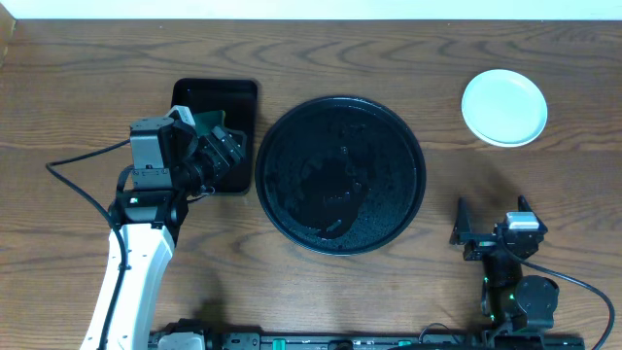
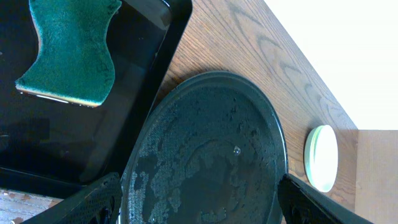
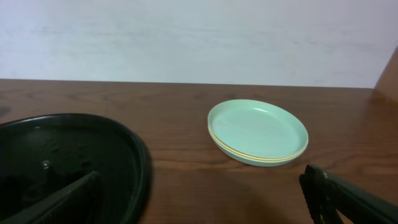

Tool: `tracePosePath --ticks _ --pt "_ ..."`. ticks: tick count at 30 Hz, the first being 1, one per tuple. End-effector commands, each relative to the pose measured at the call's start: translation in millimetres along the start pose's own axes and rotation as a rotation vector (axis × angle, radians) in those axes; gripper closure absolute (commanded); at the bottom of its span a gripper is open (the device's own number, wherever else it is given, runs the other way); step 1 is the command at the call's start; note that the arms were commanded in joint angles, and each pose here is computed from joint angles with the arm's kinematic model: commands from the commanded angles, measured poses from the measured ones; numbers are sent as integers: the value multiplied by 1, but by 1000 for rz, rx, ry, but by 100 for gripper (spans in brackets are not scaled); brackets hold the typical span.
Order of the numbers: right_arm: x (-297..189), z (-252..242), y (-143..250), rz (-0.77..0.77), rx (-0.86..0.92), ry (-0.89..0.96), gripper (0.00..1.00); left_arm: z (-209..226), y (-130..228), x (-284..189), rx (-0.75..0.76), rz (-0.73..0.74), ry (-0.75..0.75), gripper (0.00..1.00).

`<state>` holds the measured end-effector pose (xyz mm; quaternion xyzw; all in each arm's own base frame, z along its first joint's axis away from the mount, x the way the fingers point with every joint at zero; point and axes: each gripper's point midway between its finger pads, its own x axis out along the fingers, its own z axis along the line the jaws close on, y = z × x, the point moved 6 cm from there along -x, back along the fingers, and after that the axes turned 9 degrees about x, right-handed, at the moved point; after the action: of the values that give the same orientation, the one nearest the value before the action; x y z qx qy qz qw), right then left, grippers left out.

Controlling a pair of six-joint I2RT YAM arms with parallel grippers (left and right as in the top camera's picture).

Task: Clean dirty plates on tray and stack at the side

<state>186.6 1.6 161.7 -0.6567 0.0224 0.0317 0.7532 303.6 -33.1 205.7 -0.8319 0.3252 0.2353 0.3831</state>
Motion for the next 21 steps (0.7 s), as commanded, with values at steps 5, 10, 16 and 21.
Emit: tracePosePath --ticks 5,10,16,21 --pt "0 -4 1 -1 79 21 1 0 3 0 -3 10 7 19" --pt "0 -2 1 -1 78 13 1 0 3 0 -3 10 7 19" --pt "0 -2 0 -3 78 9 1 0 3 0 -3 10 7 19" --pt "0 -2 0 -3 78 9 1 1 3 0 -3 11 7 19"
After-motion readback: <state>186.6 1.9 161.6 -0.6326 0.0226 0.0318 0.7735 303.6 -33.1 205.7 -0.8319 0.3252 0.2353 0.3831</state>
